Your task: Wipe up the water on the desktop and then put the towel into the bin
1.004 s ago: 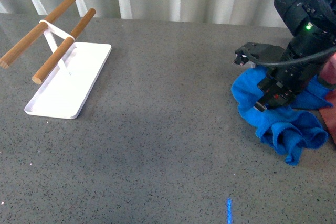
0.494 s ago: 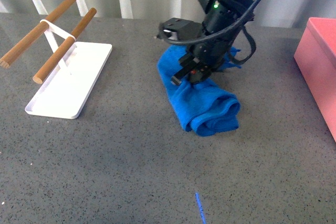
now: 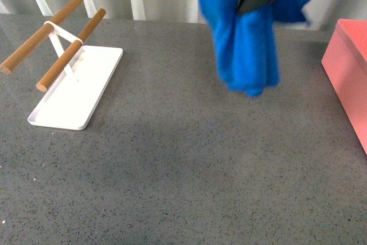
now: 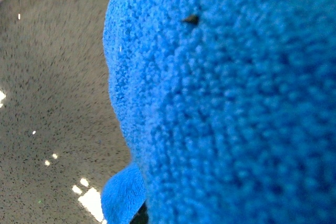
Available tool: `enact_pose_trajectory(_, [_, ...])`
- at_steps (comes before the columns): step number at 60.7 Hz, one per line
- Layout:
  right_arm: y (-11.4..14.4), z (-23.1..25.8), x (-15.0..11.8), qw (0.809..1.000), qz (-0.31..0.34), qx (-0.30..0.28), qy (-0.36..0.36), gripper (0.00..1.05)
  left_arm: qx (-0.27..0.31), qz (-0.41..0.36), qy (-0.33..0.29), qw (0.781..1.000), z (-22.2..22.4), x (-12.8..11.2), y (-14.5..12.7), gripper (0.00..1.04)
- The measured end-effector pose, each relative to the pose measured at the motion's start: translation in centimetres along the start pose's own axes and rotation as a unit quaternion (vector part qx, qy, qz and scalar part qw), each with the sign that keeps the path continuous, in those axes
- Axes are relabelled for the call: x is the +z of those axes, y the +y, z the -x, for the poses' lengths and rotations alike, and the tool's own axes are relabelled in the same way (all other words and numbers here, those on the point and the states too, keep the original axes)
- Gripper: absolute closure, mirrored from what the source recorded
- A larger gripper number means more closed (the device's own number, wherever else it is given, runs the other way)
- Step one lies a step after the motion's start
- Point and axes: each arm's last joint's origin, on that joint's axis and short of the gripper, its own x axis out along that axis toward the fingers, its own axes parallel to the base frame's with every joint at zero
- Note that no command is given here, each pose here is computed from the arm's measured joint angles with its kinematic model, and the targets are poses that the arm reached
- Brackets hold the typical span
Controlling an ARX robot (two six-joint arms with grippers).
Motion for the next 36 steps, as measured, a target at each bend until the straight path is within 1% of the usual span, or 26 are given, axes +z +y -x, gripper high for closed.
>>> enact_pose_trajectory(9, [-2.7, 5.9, 0.9, 0.997, -0.019, -0.069, -0.024, 1.00, 0.000, 0.000, 0.000, 1.000, 0.0, 0.0, 0.0, 0.07])
enact_pose_trajectory(16, [-4.5, 8.4, 0.6, 0.991, -0.041, -0.123, -0.019, 1.00, 0.000, 0.000, 0.000, 1.000, 0.0, 0.0, 0.0, 0.07])
enact_pose_trajectory(24, [-6.4, 9.8, -0.6, 0.981, -0.077, -0.176, 0.007, 1.00, 0.000, 0.000, 0.000, 1.000, 0.0, 0.0, 0.0, 0.07])
enact_pose_trajectory(25, [-6.9, 10.2, -1.0, 0.977, -0.087, -0.192, 0.018, 1.00, 0.000, 0.000, 0.000, 1.000, 0.0, 0.0, 0.0, 0.07])
enact_pose_trajectory(27, [-7.4, 10.7, -1.6, 0.973, -0.100, -0.207, 0.031, 1.00, 0.000, 0.000, 0.000, 1.000, 0.0, 0.0, 0.0, 0.07])
enact_pose_trajectory(36, [-8.7, 12.3, -3.8, 0.958, -0.126, -0.249, 0.063, 1.00, 0.000, 0.000, 0.000, 1.000, 0.0, 0.0, 0.0, 0.07])
